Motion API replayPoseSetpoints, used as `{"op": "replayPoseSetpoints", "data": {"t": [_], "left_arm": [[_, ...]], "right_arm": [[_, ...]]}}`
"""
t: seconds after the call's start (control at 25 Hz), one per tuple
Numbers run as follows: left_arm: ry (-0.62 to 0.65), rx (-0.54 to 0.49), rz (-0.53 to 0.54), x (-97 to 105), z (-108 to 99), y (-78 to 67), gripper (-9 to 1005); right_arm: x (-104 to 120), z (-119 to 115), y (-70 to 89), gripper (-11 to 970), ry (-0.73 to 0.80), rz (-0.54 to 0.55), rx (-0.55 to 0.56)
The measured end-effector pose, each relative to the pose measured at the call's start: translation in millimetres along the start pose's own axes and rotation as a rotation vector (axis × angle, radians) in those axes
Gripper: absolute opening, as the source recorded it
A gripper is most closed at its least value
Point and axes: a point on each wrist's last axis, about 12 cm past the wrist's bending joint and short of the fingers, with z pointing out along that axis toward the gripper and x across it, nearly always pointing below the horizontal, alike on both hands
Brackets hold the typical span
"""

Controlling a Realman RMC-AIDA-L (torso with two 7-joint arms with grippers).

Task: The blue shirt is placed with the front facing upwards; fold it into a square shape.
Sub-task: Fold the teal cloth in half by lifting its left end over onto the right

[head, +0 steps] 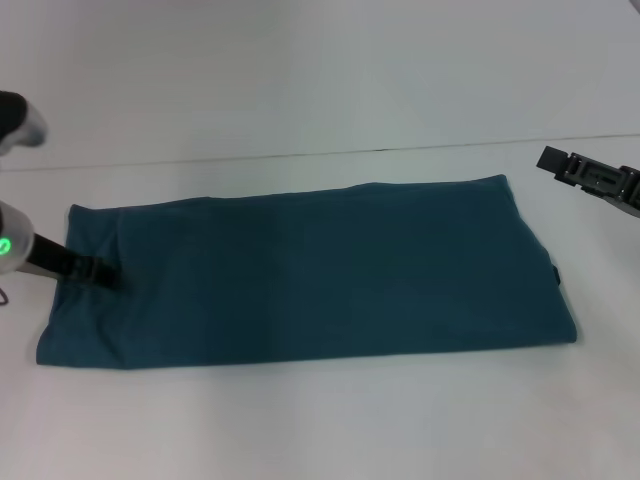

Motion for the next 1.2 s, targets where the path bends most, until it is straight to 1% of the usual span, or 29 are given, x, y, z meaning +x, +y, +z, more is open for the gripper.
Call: {"op": "replayPoseSetpoints", "data": {"t": [0.12,0.28,0.56,0.72,0.8,0.96,1.04,1.2], "left_arm": [[-0.041,-0.030,-0.032,-1.0,-9.7,12.1,688],[-0.063,-0.050,-0.073,4.2,-24.7,25.7,688],[0.014,-0.017,-0.100,24.6,-39.1,33.0,688],[0.026,-0.005,-0.108,30.3,-46.3,34.7,688],[0.020,0.005,-0.112,31.4,-48.6,34.0,689],[0.030,0.062,-0.104,31.8,-48.6,28.0,689],[0.033,0.107,-0.086,29.8,-48.0,20.0,689],[0.015,0.239,-0.041,18.3,-49.0,-1.9,688]], "right_arm": [[0.5,0.4,0.2,745,0.000,-0.004,-0.001],[1.0,0.9,0.3,745,-0.003,-0.004,-0.001],[0.6,2.9,1.1,745,-0.005,-0.030,-0.003],[-0.9,3.6,1.7,745,-0.004,-0.045,-0.008],[-2.2,2.7,1.4,745,-0.004,-0.048,-0.007],[-4.0,-1.2,0.3,745,-0.015,-0.050,-0.003],[-5.0,-3.4,-0.2,745,-0.021,-0.051,0.000],[-7.6,-7.7,0.1,745,-0.029,-0.056,-0.008]]}}
